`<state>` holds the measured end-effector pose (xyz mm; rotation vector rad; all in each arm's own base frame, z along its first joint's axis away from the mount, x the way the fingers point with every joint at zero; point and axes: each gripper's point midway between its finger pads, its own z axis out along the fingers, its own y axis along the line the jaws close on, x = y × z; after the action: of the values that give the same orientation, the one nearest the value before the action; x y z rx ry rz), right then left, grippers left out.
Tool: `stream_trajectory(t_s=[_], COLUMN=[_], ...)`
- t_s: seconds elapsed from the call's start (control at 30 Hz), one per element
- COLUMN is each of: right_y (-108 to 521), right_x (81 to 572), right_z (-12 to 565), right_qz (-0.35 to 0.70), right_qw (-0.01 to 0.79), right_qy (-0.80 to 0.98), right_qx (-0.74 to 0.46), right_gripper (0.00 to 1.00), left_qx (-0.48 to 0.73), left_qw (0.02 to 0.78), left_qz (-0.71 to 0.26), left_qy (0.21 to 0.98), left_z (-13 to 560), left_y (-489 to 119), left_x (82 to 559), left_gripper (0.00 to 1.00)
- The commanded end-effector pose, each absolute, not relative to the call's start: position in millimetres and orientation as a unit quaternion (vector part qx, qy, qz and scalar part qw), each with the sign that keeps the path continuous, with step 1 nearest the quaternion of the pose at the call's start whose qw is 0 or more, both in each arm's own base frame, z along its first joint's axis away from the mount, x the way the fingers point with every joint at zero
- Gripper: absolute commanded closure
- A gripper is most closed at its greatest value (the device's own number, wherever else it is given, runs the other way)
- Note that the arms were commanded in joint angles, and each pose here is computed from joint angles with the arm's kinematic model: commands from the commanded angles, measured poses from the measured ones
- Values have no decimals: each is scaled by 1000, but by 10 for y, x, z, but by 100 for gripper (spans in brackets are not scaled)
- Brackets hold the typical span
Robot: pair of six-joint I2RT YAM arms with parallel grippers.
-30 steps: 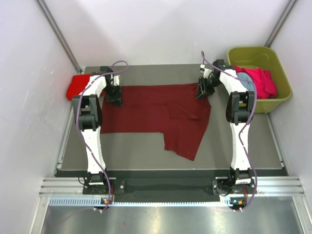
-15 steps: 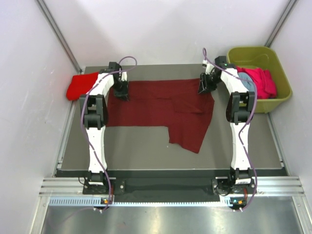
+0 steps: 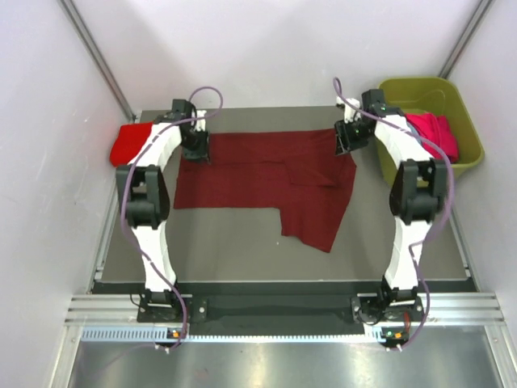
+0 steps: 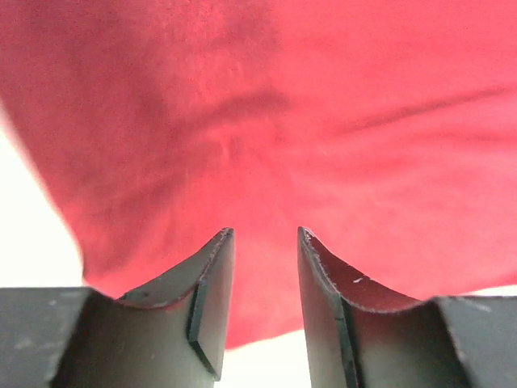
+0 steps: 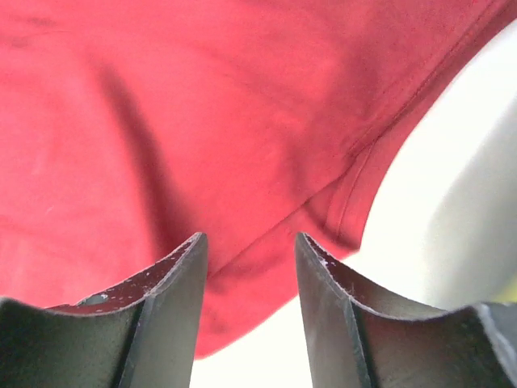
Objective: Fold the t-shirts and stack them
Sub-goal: Fold the tshirt
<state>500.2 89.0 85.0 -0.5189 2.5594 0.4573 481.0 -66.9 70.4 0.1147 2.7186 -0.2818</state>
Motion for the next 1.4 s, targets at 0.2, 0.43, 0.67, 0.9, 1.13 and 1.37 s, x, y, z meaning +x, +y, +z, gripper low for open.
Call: stream_trajectory(t_s=[0.2,0.43,0.67,0.9,1.13,1.37], right_y=[1783,2213,2392,2654,2699,2660], right_x=[4321,4371,4483,4384,4295,4317], right_z=[1489,1184,848,742,587,473], right_qz=[94,87,81,104,108,89], right_qw=[310,281,250,238,217,210], right_qy=[863,868,872,863,867,873], right_qx=[-387,-399,-413,-433,-435,-432], right_gripper=[54,60,66,66,66,69], left_qx=[42,23,8,-6,-9,-12], left_qw=[259,163,113,99,103,104], left_qz=[-180,-199,-207,-201,-198,-197], left_qy=[948,966,972,974,975,975], left_z=[1390,825,565,479,485,483], left_y=[-928,-944,-936,-868,-841,-827], left_x=[4427,4056,3739,3641,3669,3666], left_gripper=[59,62,63,63,63,63])
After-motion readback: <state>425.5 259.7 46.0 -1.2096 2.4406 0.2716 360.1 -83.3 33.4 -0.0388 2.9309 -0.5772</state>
